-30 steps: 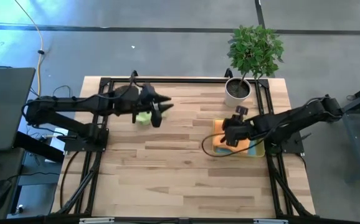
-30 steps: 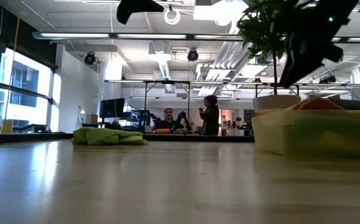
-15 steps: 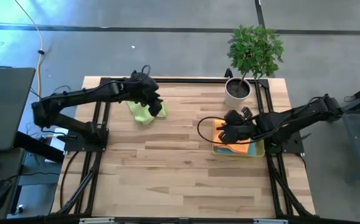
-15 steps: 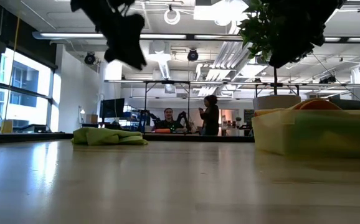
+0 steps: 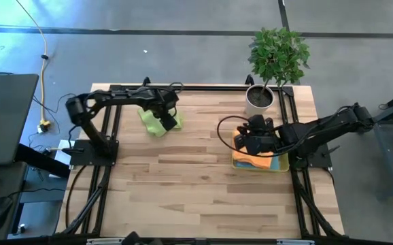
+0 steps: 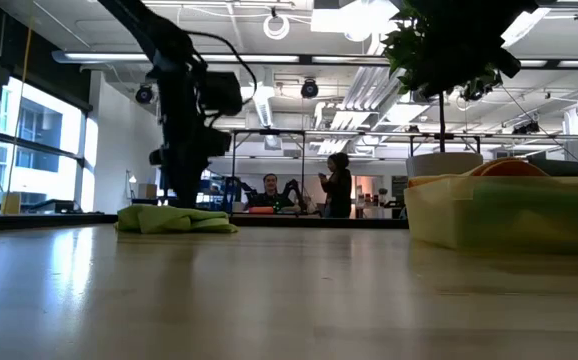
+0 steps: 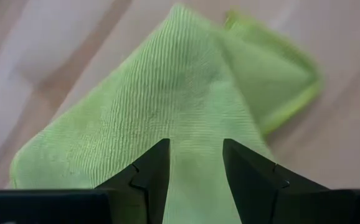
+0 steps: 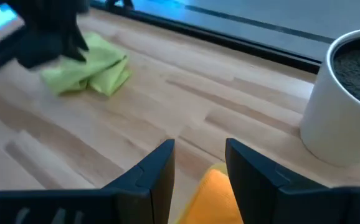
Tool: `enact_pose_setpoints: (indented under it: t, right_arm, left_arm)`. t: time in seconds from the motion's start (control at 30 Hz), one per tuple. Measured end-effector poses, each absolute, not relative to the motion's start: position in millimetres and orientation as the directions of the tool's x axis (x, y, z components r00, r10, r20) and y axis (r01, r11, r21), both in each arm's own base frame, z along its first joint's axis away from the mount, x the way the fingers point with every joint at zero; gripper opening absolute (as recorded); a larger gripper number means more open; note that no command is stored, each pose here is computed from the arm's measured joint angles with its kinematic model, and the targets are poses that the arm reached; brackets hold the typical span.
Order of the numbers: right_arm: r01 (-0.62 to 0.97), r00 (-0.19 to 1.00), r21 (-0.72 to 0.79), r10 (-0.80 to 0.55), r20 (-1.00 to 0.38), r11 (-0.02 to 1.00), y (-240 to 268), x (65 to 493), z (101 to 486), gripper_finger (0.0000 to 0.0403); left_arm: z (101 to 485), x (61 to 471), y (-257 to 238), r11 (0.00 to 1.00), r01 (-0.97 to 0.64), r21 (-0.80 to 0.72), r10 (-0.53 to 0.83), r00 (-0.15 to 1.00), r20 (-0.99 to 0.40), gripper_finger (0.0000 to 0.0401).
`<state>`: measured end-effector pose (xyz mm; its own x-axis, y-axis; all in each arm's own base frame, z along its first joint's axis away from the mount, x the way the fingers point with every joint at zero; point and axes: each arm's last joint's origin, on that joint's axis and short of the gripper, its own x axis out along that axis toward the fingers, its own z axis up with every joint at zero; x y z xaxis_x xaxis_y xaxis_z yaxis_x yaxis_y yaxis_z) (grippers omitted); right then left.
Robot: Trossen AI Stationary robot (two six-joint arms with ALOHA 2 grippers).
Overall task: Fold microfiber towels
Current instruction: Fold the green microfiber cloth
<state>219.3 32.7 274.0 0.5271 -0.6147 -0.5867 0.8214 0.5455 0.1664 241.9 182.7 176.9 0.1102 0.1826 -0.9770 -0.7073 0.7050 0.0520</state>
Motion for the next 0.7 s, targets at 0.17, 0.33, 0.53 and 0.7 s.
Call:
enact_pose_setpoints:
  t: [0.17, 0.33, 0.53, 0.7]
  right_arm:
    - [0.823, 0.538, 0.204, -0.613, -0.579, 0.53, 34, 220, 275, 0.0133]
    - [0.822, 0.538, 0.202, -0.613, -0.579, 0.532, 34, 220, 275, 0.0133]
    - [0.816, 0.534, 0.165, -0.614, -0.581, 0.554, 34, 220, 274, 0.0133]
    - [0.811, 0.535, 0.149, -0.614, -0.581, 0.566, 34, 220, 274, 0.0133]
  left_arm:
    - [150, 247, 186, 0.714, -0.696, 0.077, 0.135, 0.029, -0.99, 0.0138]
    - [135, 253, 182, 0.731, -0.677, 0.081, 0.101, -0.011, -0.995, 0.0138]
    - [131, 268, 163, 0.78, -0.621, 0.073, 0.099, 0.008, -0.995, 0.0138]
    - [134, 285, 141, 0.805, -0.59, 0.064, 0.103, 0.032, -0.994, 0.0138]
